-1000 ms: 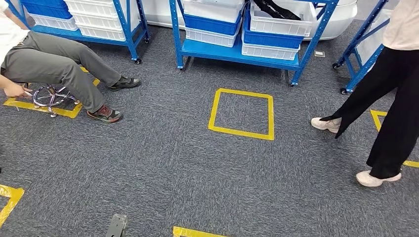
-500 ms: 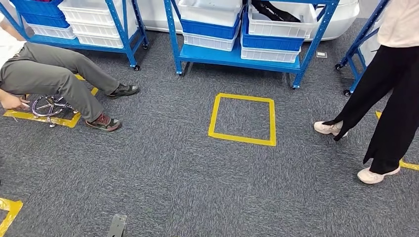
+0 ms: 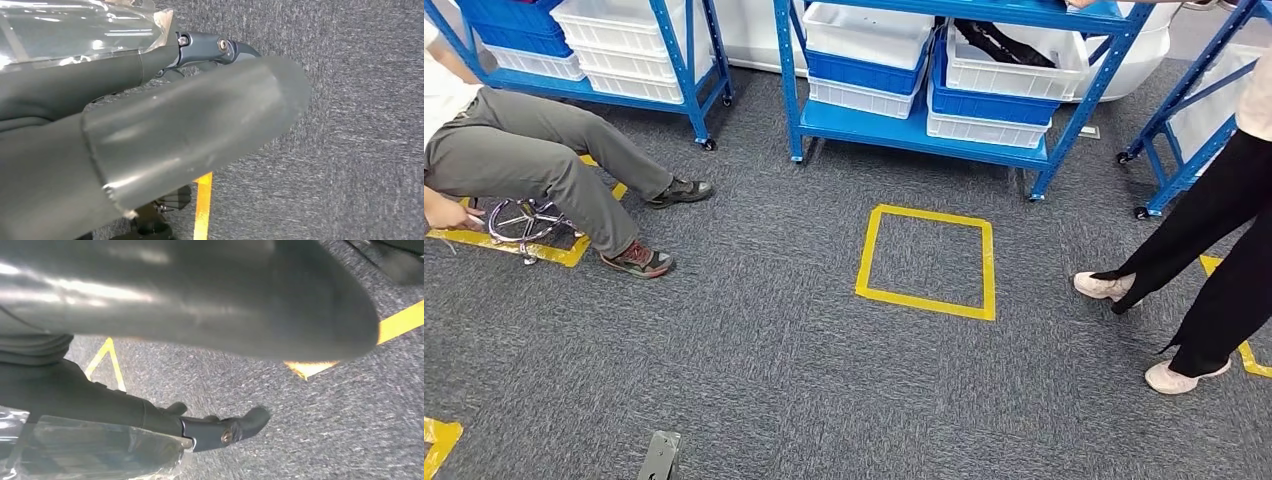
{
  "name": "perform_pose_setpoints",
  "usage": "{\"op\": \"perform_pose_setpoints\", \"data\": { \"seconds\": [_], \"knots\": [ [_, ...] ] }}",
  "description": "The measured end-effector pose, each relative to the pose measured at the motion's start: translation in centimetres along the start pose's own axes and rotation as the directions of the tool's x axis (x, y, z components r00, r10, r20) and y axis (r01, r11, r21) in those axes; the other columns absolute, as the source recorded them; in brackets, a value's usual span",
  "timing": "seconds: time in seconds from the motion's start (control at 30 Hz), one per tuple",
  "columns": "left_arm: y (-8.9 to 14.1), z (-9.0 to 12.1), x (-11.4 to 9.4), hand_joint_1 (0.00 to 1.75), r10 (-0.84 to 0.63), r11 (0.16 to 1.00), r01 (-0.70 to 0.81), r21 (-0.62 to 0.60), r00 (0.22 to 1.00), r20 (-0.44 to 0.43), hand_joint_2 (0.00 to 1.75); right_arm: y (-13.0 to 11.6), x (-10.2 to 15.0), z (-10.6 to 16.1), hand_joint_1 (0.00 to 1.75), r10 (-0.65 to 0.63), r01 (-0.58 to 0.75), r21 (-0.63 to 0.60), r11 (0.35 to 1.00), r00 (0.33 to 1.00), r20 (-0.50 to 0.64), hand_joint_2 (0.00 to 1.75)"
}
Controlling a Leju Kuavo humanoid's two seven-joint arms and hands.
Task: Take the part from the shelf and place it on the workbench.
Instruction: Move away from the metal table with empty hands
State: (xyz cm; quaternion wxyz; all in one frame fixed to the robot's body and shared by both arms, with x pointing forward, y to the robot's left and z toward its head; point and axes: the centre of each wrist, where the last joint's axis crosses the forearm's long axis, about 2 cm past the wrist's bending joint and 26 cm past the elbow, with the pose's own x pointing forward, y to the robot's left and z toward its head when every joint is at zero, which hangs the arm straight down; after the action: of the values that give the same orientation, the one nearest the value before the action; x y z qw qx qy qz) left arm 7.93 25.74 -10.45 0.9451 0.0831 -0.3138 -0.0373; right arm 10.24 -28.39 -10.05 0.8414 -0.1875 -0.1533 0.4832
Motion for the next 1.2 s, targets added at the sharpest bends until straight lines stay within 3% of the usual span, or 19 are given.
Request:
{"op": "perform_pose_setpoints", "data": {
  "seconds": [0.4, 0.7, 1.2],
  "knots": [
    [-0.1, -0.2, 0.6, 0.00, 0.006, 1.000, -0.006, -0.001, 1.000, 0.011, 0.00, -0.5, 0.0, -0.1, 0.00, 0.003, -0.003, -0.009, 1.000, 1.000, 0.001, 0.00],
    [0.3, 0.2, -0.5, 0.00, -0.006, 1.000, 0.006, 0.002, 1.000, -0.013, 0.00, 0.4, -0.1, 0.1, 0.00, -0.001, 0.001, 0.011, 1.000, 1.000, -0.003, 0.00],
    [-0.2, 0.1, 0.0, 0.00, -0.012, 1.000, 0.011, -0.012, 1.000, -0.010, 0.00, 1.2, -1.2, 0.3, 0.00, 0.012, -0.011, 0.038, 0.999, 1.000, -0.027, 0.00]
  ]
}}
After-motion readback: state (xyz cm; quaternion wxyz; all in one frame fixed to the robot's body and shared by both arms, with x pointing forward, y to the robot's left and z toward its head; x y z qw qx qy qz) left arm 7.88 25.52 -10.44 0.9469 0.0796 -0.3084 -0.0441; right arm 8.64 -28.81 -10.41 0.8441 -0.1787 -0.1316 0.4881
